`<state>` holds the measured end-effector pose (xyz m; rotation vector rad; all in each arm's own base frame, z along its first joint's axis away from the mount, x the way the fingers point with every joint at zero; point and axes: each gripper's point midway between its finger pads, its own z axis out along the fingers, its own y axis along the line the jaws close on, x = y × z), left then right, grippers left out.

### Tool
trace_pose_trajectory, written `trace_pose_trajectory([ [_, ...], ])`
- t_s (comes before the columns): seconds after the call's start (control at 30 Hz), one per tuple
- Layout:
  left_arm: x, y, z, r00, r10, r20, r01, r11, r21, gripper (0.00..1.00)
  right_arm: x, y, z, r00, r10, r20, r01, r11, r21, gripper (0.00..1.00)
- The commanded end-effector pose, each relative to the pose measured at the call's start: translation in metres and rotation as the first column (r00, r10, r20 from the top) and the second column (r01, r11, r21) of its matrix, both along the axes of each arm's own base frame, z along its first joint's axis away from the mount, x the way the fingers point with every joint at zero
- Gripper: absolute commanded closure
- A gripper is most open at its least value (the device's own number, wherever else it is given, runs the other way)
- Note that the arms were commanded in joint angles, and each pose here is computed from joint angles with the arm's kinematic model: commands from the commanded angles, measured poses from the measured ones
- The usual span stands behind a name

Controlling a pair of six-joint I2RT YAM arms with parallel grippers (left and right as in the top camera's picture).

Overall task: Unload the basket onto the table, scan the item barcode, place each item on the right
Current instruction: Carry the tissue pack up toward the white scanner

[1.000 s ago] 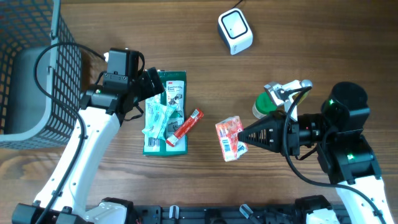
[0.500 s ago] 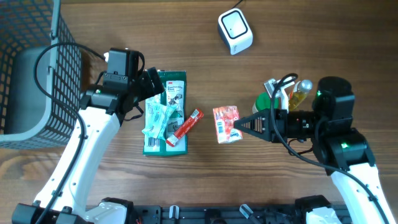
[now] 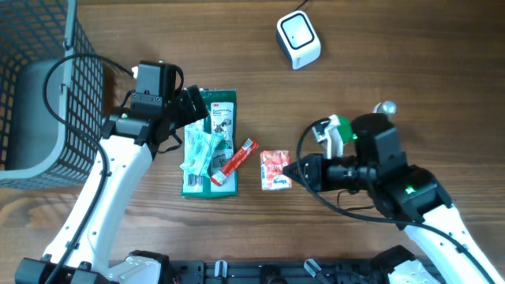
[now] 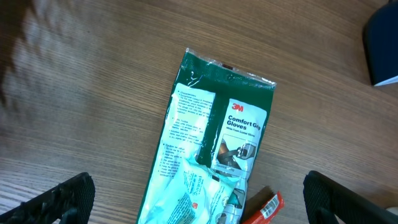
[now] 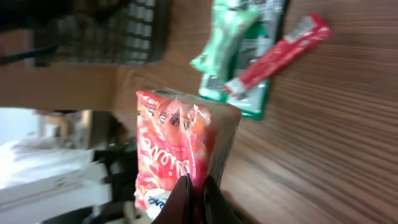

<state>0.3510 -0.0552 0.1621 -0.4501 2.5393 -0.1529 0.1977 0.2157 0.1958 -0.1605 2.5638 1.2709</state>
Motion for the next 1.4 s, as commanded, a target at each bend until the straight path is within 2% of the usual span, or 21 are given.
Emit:
trace_pose_trajectory([
  [0.0, 0.001, 0.003, 0.001, 1.0, 0.001, 0.007, -0.001, 1.0, 0.012, 0.0, 0.018, -0.01, -0.022, 0.996, -0.074, 0.046, 0.08, 0.987, -0.141, 0.96],
  [0.1, 0.001, 0.003, 0.001, 1.0, 0.001, 0.007, -0.001, 1.0, 0.012, 0.0, 0.03, -0.011, -0.015, 0.993, -0.098, 0.071, 0.108, 0.981, -0.16, 0.96],
  [0.17, 0.001, 0.003, 0.001, 1.0, 0.001, 0.007, -0.001, 1.0, 0.012, 0.0, 0.045, -0.013, 0.009, 0.987, -0.122, 0.109, 0.142, 0.971, -0.192, 0.96],
  [0.3, 0.001, 0.003, 0.001, 1.0, 0.002, 0.007, -0.002, 1.0, 0.011, 0.0, 0.067, -0.021, 0.045, 0.989, -0.066, 0.135, 0.111, 0.925, -0.362, 0.96],
  [0.4, 0.001, 0.003, 0.001, 1.0, 0.002, 0.007, -0.002, 1.0, 0.011, 0.0, 0.093, -0.029, 0.067, 0.988, -0.042, 0.151, 0.112, 0.862, -0.495, 0.96],
  [0.43, 0.001, 0.003, 0.001, 1.0, 0.002, 0.007, -0.002, 1.0, 0.011, 0.0, 0.11, -0.034, 0.075, 0.983, -0.051, 0.174, 0.14, 0.824, -0.549, 0.96],
  [0.53, 0.001, 0.003, 0.001, 1.0, 0.002, 0.007, -0.002, 1.0, 0.011, 0.0, 0.14, -0.029, 0.083, 0.981, -0.03, 0.189, 0.14, 0.789, -0.599, 0.96],
  [0.6, 0.001, 0.003, 0.001, 1.0, 0.002, 0.007, -0.002, 1.0, 0.011, 0.0, 0.163, -0.026, 0.078, 0.977, -0.029, 0.209, 0.158, 0.758, -0.633, 0.96],
  [0.7, 0.001, 0.003, 0.001, 1.0, 0.002, 0.007, -0.002, 1.0, 0.011, 0.0, 0.206, -0.045, 0.051, 0.956, -0.076, 0.285, 0.27, 0.613, -0.742, 0.96],
  [0.73, 0.001, 0.003, 0.001, 1.0, 0.001, 0.007, -0.001, 1.0, 0.012, 0.0, 0.225, -0.051, 0.036, 0.947, -0.067, 0.314, 0.298, 0.546, -0.783, 0.96],
  [0.77, 0.001, 0.003, 0.001, 1.0, 0.001, 0.007, -0.001, 1.0, 0.012, 0.0, 0.238, -0.05, 0.025, 0.944, -0.037, 0.327, 0.298, 0.518, -0.801, 0.96],
  [0.93, 0.001, 0.003, 0.001, 1.0, 0.001, 0.007, -0.001, 1.0, 0.012, 0.0, 0.298, -0.027, -0.02, 0.908, 0.133, 0.397, 0.291, 0.481, -0.827, 0.96],
  [1.1, 0.001, 0.003, 0.001, 1.0, 0.002, 0.007, -0.002, 1.0, 0.011, 0.0, 0.332, -0.043, -0.033, 0.865, 0.102, 0.492, 0.433, 0.346, -0.833, 0.96],
  [1.17, 0.001, 0.003, 0.001, 1.0, 0.001, 0.007, -0.001, 1.0, 0.011, 0.0, 0.343, -0.043, -0.033, 0.841, 0.096, 0.532, 0.475, 0.339, -0.812, 0.96],
  [1.3, 0.001, 0.003, 0.001, 1.0, 0.002, 0.007, -0.002, 1.0, 0.011, 0.0, 0.369, -0.036, -0.039, 0.797, 0.201, 0.57, 0.496, 0.32, -0.807, 0.96],
  [1.37, 0.001, 0.003, 0.001, 1.0, 0.002, 0.007, -0.002, 1.0, 0.011, 0.0, 0.382, -0.044, -0.043, 0.776, 0.257, 0.575, 0.529, 0.229, -0.817, 0.96],
])
